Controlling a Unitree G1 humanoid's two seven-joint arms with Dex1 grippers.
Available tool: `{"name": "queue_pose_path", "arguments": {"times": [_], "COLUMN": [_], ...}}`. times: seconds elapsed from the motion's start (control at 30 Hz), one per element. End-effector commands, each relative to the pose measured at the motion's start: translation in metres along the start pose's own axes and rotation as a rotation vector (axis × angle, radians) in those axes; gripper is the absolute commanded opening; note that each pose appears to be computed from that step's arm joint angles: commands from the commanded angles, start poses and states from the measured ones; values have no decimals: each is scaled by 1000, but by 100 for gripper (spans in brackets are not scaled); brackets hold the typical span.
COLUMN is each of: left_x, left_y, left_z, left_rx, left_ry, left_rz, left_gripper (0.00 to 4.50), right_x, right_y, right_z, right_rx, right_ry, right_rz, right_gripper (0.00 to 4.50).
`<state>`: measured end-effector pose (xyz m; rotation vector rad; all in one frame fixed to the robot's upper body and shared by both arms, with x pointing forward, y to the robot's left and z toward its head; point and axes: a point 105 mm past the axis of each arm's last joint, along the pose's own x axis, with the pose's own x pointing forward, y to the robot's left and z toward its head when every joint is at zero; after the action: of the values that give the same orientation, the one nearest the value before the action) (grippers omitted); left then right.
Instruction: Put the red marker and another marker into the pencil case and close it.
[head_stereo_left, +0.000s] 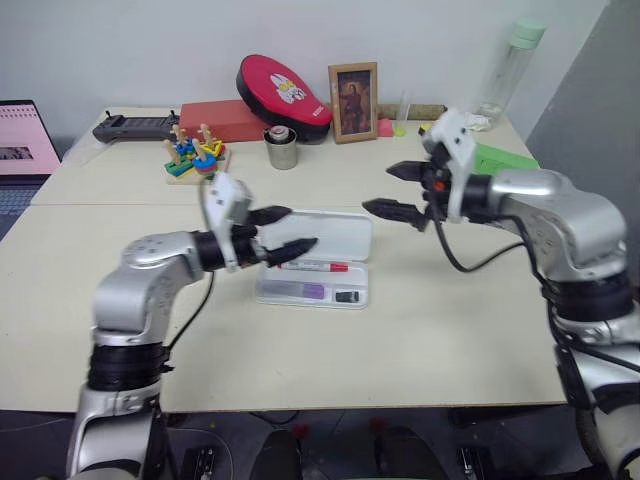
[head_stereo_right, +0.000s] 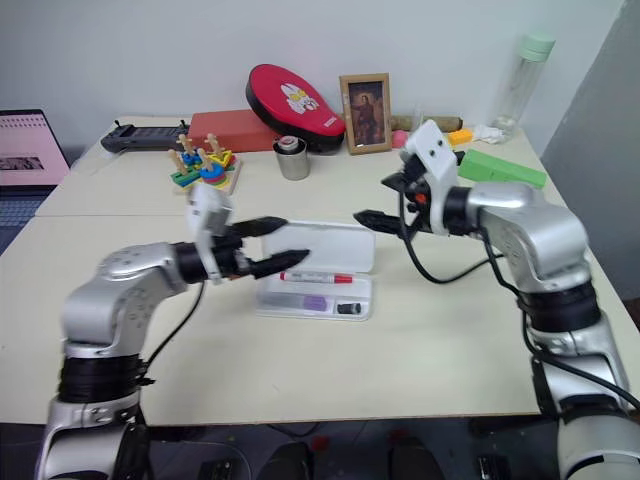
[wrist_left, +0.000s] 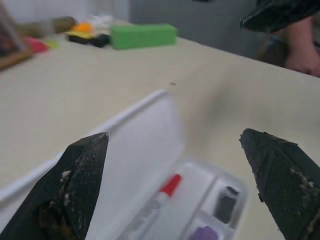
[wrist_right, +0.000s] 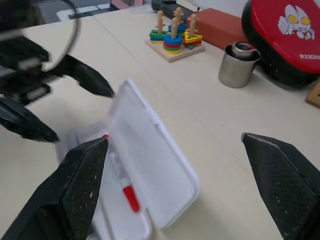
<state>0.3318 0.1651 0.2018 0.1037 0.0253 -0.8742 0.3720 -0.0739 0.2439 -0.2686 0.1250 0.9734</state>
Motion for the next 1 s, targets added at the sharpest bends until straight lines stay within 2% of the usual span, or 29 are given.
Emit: {"name": "queue_pose_path", "arguments": {"times": [0.03, 0.07, 0.1, 0.2, 0.33, 0.5, 0.6, 0.8, 1.0], "left_x": [-27, -30, -32, -40, -49, -53, -54, -59, -65], "left_y": [15, 15, 14, 8, 6, 7, 4, -8, -17], "left_z": [12, 12, 12, 10, 8, 9, 10, 6, 4], "left_rx": [20, 11, 6, -21, -28, -41, -49, -45, -16], "left_ry": [-67, -73, -77, -90, -88, -94, -96, -39, 27], "left_rz": [153, 162, 171, 181, 203, 218, 206, 137, 57], "left_gripper": [450, 450, 450, 450, 450, 450, 450, 450, 450], "right_x": [20, 23, 26, 36, 47, 57, 60, 62, 49], "right_y": [-23, -26, -28, -36, -40, -33, -28, -9, 34], "right_z": [2, 1, -1, -7, -13, -22, -29, -41, -49], "right_rx": [5, 14, 17, 19, 4, -13, -30, -74, -166], "right_ry": [12, 16, 22, 44, 72, 103, 125, 171, 205], "right_rz": [-75, -81, -85, -111, -138, -107, -81, 28, 262], "right_gripper": [409, 375, 367, 296, 186, 59, 4, 4, 4]}}
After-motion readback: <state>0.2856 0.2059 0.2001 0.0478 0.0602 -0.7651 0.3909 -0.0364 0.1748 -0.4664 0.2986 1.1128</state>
